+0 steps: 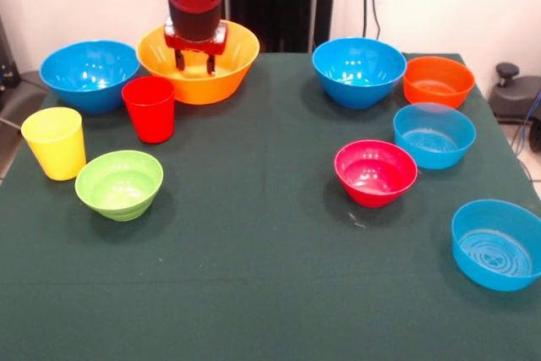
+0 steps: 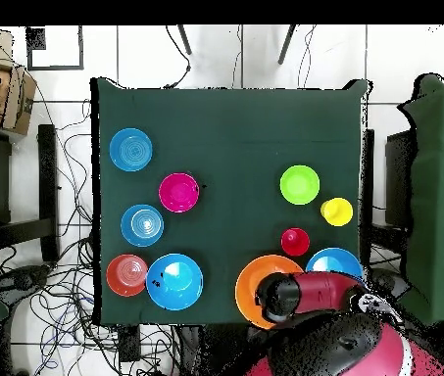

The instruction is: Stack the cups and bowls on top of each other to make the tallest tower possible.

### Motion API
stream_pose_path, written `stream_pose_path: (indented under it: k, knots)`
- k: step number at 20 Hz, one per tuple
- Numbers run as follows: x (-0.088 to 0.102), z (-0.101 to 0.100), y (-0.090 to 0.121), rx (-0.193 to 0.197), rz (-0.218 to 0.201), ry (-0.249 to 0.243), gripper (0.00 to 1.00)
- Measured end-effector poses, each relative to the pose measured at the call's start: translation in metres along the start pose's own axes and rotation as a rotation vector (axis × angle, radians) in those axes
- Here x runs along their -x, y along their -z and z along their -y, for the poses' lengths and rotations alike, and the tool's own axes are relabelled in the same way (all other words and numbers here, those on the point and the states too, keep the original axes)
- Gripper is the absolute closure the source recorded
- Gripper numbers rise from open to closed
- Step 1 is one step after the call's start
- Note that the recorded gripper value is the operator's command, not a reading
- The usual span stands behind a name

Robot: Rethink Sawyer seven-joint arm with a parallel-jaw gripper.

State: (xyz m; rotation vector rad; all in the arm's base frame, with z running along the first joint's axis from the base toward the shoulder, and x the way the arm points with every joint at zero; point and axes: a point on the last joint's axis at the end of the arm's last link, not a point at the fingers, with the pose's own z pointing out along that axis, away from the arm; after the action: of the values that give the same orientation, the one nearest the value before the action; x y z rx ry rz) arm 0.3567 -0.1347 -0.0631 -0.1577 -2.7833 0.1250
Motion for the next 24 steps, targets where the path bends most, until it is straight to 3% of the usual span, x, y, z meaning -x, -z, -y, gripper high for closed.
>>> stream_pose_path:
  k: [2,4,6,9,10,13,18,24]
  knots:
    - [-0.005,0.002,-0.001,-0.011,0.037,-0.008,0.00]
    - [-0.018,0.000,-0.001,-0.019,0.137,-0.011,0.00]
    - [-0.024,0.000,-0.001,-0.018,0.192,-0.011,0.00]
    - [-0.027,0.003,0.001,-0.002,0.341,-0.020,0.00]
    - [-0.021,0.006,0.003,0.007,0.420,-0.028,0.00]
    - [-0.007,0.012,0.006,0.024,0.531,-0.043,0.00]
    - [0.003,0.023,0.007,0.022,0.562,-0.064,0.00]
    - [0.008,0.026,0.008,0.038,0.547,-0.088,0.00]
